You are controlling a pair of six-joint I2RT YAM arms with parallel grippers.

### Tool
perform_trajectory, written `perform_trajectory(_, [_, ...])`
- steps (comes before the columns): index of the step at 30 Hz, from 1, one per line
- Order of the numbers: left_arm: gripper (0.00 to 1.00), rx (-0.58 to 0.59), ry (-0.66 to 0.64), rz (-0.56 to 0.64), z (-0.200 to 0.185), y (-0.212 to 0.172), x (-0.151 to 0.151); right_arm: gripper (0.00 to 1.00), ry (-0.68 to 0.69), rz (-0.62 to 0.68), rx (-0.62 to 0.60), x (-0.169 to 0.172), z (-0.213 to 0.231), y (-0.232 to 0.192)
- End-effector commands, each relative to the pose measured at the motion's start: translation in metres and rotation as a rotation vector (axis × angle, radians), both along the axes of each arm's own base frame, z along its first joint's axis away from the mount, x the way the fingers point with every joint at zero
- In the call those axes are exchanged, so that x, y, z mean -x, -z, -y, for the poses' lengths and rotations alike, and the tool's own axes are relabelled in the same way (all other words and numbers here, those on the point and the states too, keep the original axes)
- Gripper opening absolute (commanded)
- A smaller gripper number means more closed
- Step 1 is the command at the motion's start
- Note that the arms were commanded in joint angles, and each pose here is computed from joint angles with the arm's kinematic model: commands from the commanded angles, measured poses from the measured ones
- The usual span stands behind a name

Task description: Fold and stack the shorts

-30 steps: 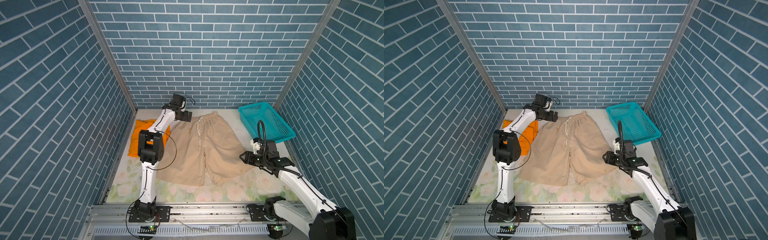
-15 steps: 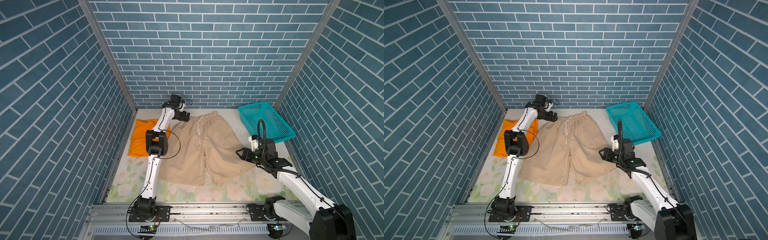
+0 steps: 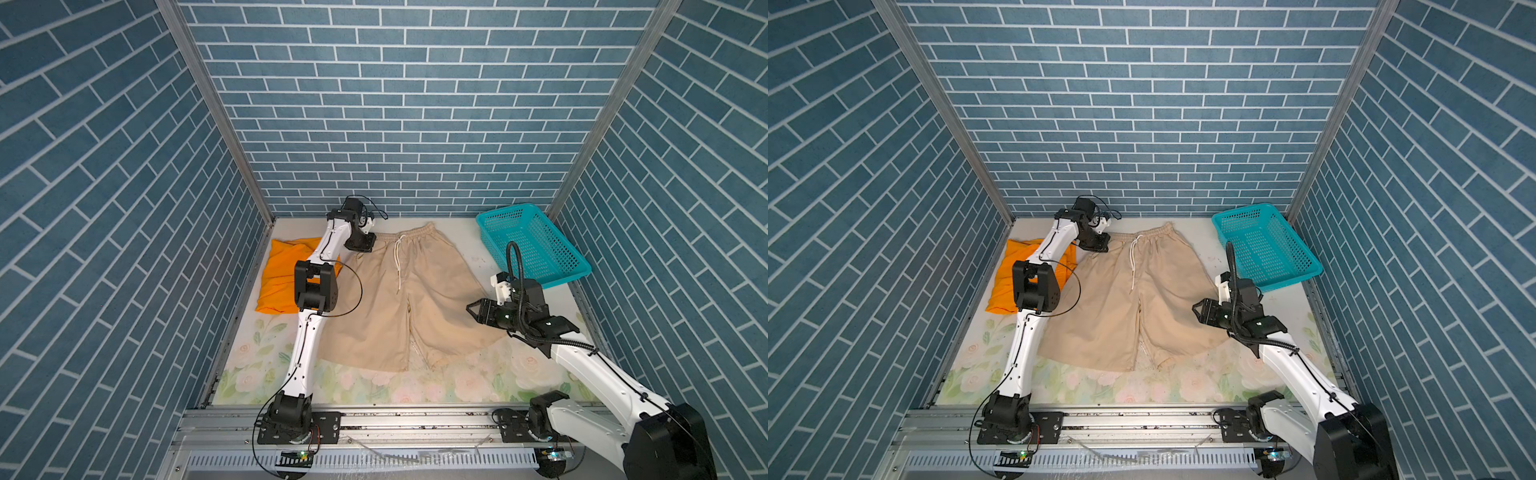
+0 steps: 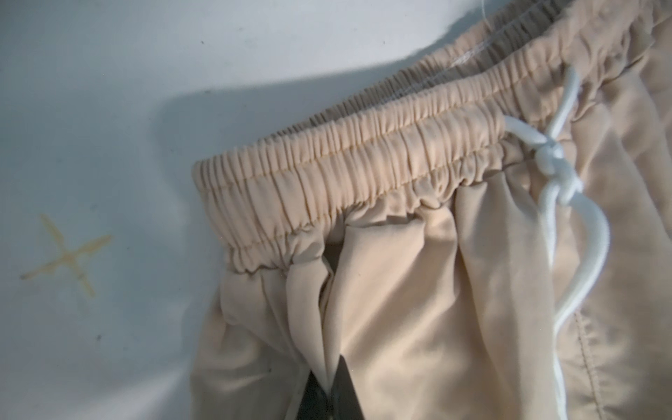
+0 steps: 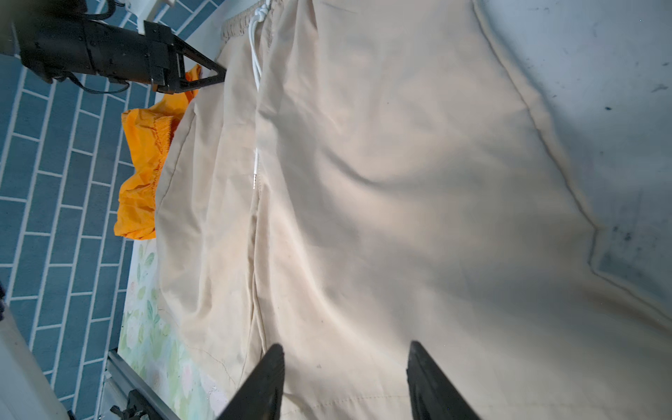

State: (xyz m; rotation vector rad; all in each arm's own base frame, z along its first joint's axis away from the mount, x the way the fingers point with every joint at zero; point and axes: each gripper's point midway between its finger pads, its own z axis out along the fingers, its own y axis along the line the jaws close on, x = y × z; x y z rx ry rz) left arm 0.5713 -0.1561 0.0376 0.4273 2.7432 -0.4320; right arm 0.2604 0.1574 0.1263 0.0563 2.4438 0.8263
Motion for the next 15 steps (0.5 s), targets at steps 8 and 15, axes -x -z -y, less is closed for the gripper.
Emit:
perform_trajectory(8, [0.00, -0.208, -0.267, 0.096, -0.079, -0.097, 0.010, 0.57, 0.028, 0.014, 0.096, -0.007, 0.012, 0.002])
perform_trajectory(15, [0.00, -0.254, -0.369, 0.149, -0.112, -0.156, 0.035, 0.59, 0.039, -0.074, 0.272, -0.029, 0.025, 0.027])
